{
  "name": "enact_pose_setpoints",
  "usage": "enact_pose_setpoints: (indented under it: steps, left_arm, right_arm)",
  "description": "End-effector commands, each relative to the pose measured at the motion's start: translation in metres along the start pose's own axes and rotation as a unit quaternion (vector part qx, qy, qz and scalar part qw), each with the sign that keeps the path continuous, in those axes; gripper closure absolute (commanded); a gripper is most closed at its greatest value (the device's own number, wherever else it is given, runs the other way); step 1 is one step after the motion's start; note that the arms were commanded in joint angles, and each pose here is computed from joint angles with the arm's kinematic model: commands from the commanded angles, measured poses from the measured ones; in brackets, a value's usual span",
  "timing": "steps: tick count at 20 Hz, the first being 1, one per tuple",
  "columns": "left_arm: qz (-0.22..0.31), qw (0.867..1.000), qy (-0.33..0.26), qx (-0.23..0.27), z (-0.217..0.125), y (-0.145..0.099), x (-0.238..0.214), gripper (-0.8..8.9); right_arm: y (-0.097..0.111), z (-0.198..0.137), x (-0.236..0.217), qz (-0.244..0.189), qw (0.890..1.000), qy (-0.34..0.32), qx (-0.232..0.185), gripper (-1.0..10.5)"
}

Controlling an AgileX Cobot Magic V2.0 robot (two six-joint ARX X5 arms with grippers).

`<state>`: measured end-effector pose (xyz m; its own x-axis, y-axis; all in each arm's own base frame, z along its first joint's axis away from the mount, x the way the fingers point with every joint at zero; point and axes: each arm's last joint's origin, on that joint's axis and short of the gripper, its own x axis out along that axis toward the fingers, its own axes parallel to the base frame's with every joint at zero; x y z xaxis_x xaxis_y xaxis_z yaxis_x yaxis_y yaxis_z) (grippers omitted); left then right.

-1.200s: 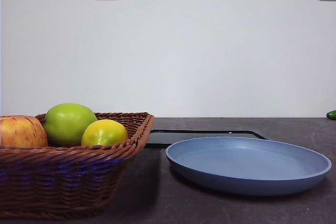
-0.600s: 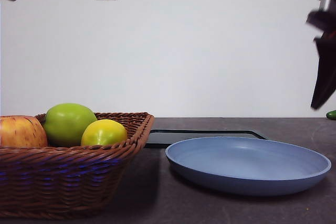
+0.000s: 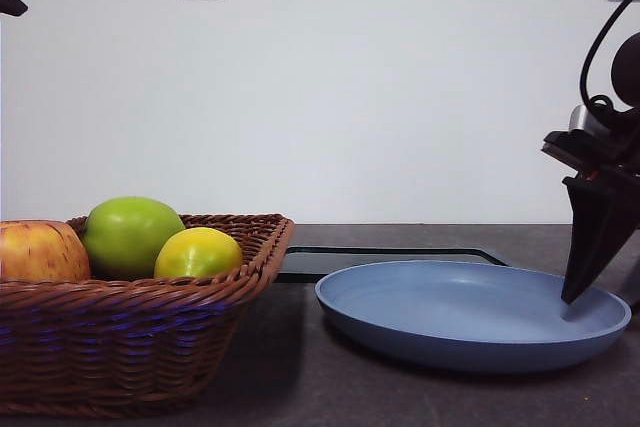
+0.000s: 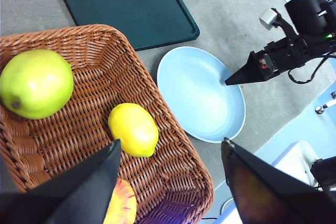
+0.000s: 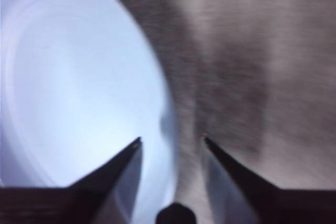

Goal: Take the lemon from the basket,put the lemon in the plate,hand out the plate

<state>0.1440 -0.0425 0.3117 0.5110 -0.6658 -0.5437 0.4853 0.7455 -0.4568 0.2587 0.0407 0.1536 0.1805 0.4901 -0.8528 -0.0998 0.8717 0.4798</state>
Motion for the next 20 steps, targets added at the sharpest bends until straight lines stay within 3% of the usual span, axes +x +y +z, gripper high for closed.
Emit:
enact_pose_setpoints:
  steps: [1,3,9,13,17,20]
  left_arm:
    - [0.000,1.000,-0.008,0.005,0.005,-0.002,-0.001,4.78]
    - [0.008,1.000,-0.009,0.005,0.005,-0.002,-0.001,4.78]
    - [0.009,1.000,-0.010,0.002,0.005,-0.002,-0.001,4.78]
    - [0.017,1.000,-0.006,-0.003,0.005,0.000,0.001,4.76]
    - [0.036,0.999,0.023,-0.004,0.006,0.001,0.015,3.95]
    - [0.014,0.999,0.031,-0.004,0.012,-0.005,0.035,3.95]
  right_arm:
    - [0.001,0.004,0.002,0.004,1.000,-0.001,0.000,8.6]
    - [0.000,0.004,0.002,0.001,1.000,-0.001,0.004,9.4]
    - [0.004,0.003,-0.005,0.004,1.000,-0.010,0.018,9.4]
    - [0.014,-0.001,-0.025,0.009,0.999,-0.036,0.005,9.4]
    - [0.027,-0.011,-0.052,0.014,0.997,-0.070,-0.014,9.4]
    - [0.035,-0.019,-0.069,0.016,0.995,-0.096,-0.024,9.4]
